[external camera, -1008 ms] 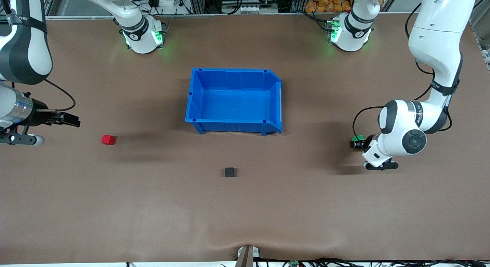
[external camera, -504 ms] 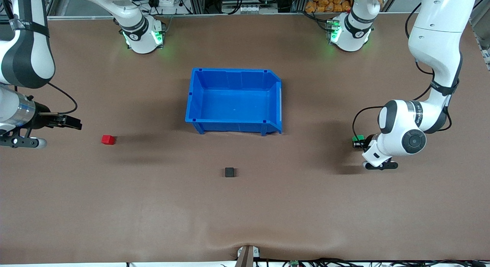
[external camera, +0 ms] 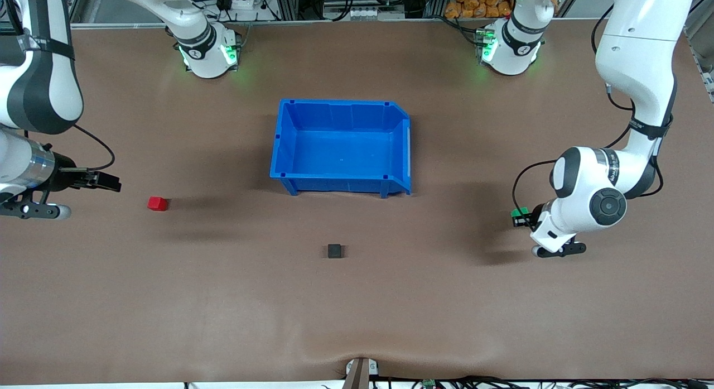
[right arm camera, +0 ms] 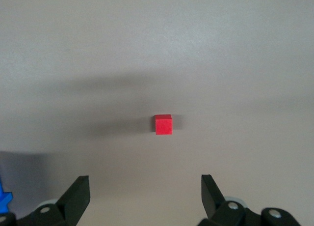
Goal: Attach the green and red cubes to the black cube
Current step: 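Carry the green cube with the left gripper toward the black cube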
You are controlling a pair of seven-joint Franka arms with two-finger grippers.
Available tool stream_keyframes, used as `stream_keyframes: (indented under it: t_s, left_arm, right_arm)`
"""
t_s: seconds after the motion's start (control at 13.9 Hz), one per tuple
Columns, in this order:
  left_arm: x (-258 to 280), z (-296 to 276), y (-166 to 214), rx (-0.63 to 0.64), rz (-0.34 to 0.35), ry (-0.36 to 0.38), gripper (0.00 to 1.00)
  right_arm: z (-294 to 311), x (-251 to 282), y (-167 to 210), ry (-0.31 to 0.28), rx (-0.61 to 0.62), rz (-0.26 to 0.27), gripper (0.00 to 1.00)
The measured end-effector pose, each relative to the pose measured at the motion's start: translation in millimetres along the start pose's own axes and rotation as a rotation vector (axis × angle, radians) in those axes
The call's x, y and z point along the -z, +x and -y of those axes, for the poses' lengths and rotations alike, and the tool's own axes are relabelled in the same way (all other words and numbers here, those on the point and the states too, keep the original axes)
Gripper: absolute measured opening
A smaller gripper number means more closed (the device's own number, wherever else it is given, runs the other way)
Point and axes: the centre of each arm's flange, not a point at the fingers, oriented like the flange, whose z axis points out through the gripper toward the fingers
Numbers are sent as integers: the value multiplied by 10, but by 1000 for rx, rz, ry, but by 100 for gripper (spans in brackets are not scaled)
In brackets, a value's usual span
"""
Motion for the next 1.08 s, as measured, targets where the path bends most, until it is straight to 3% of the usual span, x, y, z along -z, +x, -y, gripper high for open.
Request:
stream_keyframes:
  t_s: [0.22,0.5,0.72,1.08]
  left_arm:
    - [226,-326,44,103,-29,-64,39]
    - [313,-881,-12,301,-3,-161,39]
    - [241,-1345,-72,495,32,-189,39]
    - [44,-2187,-257,705,73,-199,39]
  right_arm:
    - [12,-83,44,12,-5,1,100]
    - [3,-254,80,13,-9,-14,100]
    - [-18,-385,69,13,-13,-17,100]
    - [-109,-528,72,13,-29,-24,100]
